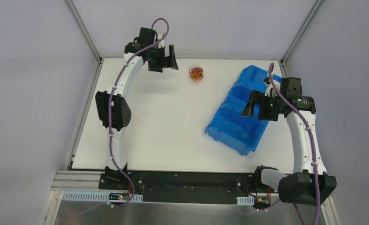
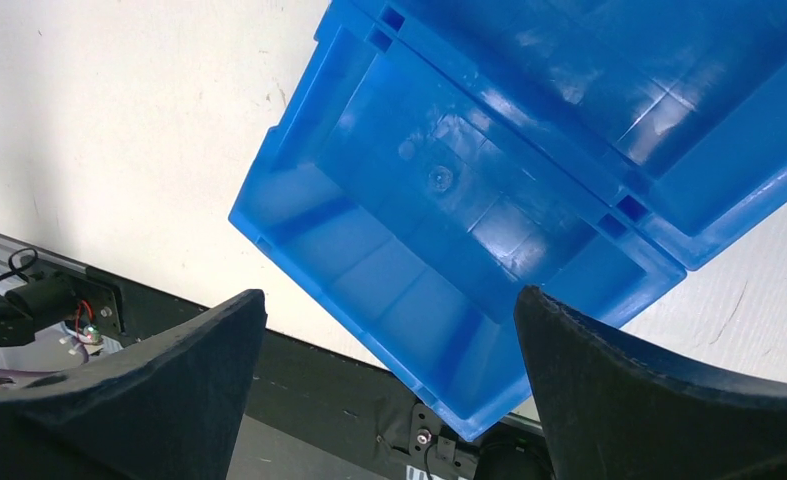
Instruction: Untangle the cables
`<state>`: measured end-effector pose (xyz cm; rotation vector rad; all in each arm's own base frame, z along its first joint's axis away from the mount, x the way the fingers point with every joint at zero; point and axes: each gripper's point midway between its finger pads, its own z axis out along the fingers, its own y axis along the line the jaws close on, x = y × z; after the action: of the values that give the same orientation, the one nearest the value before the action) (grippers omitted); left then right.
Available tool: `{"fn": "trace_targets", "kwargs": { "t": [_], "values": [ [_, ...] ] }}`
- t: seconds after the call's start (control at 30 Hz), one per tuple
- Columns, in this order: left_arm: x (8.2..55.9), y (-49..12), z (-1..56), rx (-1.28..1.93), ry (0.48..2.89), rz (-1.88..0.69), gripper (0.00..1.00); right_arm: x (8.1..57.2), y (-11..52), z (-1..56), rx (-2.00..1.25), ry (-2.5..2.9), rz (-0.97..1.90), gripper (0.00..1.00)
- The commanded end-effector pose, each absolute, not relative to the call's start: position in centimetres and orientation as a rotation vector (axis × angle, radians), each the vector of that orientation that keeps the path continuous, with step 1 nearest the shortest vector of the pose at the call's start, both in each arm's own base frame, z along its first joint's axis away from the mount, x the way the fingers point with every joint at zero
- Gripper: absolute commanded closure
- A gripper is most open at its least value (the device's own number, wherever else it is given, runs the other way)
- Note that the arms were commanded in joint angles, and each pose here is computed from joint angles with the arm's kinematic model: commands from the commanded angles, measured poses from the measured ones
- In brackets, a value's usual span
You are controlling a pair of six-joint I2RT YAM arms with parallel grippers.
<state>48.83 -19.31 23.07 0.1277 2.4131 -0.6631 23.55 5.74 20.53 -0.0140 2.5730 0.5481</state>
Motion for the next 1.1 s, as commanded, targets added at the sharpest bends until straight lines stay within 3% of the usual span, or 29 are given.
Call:
{"fn": "trace_targets", "kwargs": {
  "t": [0.0,0.37,0.67,0.77,0.87,0.9,1.07],
  "values": [
    [53.2,-22.7,21.0,-0.073,2.376,-0.694,0.01,24.8,5.7,21.7,0.055,2.557,0.601,0.01],
    [59.1,-30.3,12.8,-0.191,2.271,-1.089,0.01,26.9,4.8,21.7,0.07,2.594,0.587,0.01],
    [62.0,-33.9,8.8,-0.237,2.12,-1.247,0.01,27.7,4.6,21.1,0.069,2.626,0.585,0.01],
    [61.6,-35.5,7.7,-0.23,2.129,-1.264,0.05,27.9,4.5,20.8,0.068,2.637,0.579,0.01],
    [61.3,-36.6,6.8,-0.265,2.144,-1.27,0.16,28.6,4.2,20.5,0.076,2.633,0.559,0.01],
    [61.2,-36.6,6.7,-0.276,2.147,-1.267,0.25,28.9,4.1,20.6,0.079,2.626,0.551,0.01],
    [59.6,-35.2,12.0,-0.14,2.143,-1.256,0.91,30.3,4.3,22.3,0.07,2.575,0.567,0.01]
  ]
}}
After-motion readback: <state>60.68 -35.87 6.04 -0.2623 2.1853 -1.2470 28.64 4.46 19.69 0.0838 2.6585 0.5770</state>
